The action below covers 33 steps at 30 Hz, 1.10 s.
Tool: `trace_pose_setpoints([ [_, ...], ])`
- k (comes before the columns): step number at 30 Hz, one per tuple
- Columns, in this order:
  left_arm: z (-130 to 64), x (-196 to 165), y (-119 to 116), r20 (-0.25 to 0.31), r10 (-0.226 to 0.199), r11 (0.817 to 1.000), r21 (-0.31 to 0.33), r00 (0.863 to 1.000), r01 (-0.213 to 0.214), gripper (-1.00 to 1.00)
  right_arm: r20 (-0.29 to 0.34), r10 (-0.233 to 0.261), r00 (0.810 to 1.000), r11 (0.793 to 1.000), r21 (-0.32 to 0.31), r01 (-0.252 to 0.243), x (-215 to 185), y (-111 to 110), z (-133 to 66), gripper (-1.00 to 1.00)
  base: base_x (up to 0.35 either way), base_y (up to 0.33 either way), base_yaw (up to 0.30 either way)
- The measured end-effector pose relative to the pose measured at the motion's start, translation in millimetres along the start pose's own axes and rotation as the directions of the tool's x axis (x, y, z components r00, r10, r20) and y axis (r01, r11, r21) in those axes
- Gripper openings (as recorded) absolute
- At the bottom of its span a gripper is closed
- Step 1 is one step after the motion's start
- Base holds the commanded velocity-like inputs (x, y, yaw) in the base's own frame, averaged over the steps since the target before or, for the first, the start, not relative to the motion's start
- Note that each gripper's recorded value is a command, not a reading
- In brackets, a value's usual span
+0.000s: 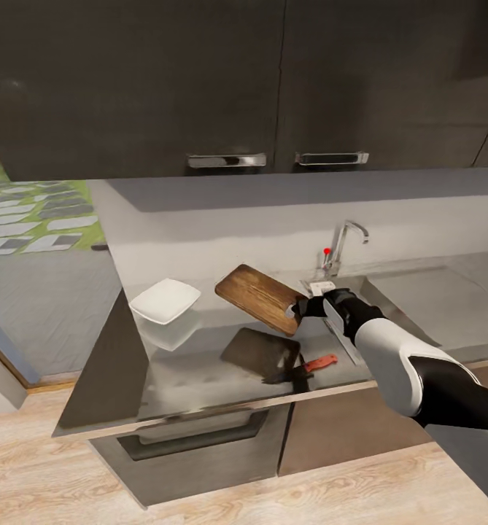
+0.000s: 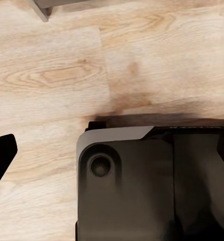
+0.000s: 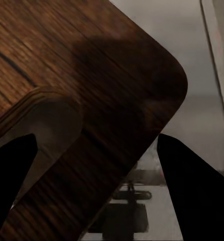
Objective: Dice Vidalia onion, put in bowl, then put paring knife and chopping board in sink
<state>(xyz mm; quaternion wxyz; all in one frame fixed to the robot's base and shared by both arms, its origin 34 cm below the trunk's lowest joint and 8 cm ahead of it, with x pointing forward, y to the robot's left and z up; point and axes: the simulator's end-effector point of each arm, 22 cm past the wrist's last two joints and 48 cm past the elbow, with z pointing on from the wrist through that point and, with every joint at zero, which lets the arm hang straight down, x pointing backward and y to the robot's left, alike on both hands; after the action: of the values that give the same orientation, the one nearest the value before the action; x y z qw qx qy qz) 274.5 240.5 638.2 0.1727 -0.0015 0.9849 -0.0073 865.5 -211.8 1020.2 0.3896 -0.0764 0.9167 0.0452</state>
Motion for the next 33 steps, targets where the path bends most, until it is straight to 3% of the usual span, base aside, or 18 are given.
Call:
trace_pose_setpoints([
  [3,0.0,0,0,0.0,0.0,1.0,0.0,1.0,0.0,1.0,-0.02,-0.077,0.997,0.997,0.012,0.077,5,0,0.8,-1.0,0.0,-0.028,0.0],
  [6,0.0,0,0,0.0,0.0,1.0,0.0,1.0,0.0,1.0,-0.024,-0.091,0.996,0.995,-0.031,0.09,7,8,0.5,-1.0,0.0,-0.006,0.0],
  [11,0.0,0,1,-0.001,-0.002,1.0,-0.001,1.0,0.002,1.0,-0.03,-0.096,0.995,0.969,-0.233,0.086,13,37,-8.1,-1.0,0.0,-0.001,0.0],
  [12,0.0,0,1,0.0,-0.002,1.0,-0.001,1.0,0.002,1.0,-0.026,-0.088,0.996,0.965,-0.248,0.079,12,38,-9.6,-1.0,0.0,0.0,0.0],
  [16,0.0,0,0,0.0,-0.002,1.0,0.0,1.0,0.002,1.0,-0.025,-0.093,0.995,0.968,-0.237,0.084,5,25,-14.8,-1.0,0.0,0.0,0.0],
  [18,-0.1,0,0,0.0,-0.001,1.0,0.0,1.0,0.001,1.0,-0.042,-0.121,0.992,0.973,-0.203,0.11,-2,15,-20.2,-1.0,0.0,0.0,0.0],
  [20,0.0,0,0,0.0,0.0,1.0,0.0,1.0,0.0,1.0,-0.079,-0.239,0.968,0.965,-0.128,0.228,-9,0,-26.4,-1.0,0.0,0.0,0.0],
  [22,0.0,0,0,0.0,-0.001,1.0,0.0,1.0,0.001,1.0,-0.116,-0.343,0.932,0.939,-0.078,0.335,-9,-8,-29.1,-1.0,0.0,0.0,0.0],
  [23,0.0,0,0,0.0,0.0,1.0,0.0,1.0,0.0,1.0,-0.126,-0.37,0.921,0.929,-0.069,0.363,-9,-10,-29.4,-1.0,0.0,0.0,0.0],
  [29,0.0,0,0,0.0,-0.001,1.0,-0.001,1.0,0.001,1.0,-0.097,-0.511,0.854,0.858,-0.118,0.5,-8,9,-26.9,-1.0,0.0,0.0,0.0],
  [33,0.0,0,1,0.0,-0.002,1.0,-0.001,1.0,0.002,1.0,-0.075,-0.541,0.837,0.833,-0.181,0.523,-4,22,-28.6,-1.0,0.0,0.0,0.0],
])
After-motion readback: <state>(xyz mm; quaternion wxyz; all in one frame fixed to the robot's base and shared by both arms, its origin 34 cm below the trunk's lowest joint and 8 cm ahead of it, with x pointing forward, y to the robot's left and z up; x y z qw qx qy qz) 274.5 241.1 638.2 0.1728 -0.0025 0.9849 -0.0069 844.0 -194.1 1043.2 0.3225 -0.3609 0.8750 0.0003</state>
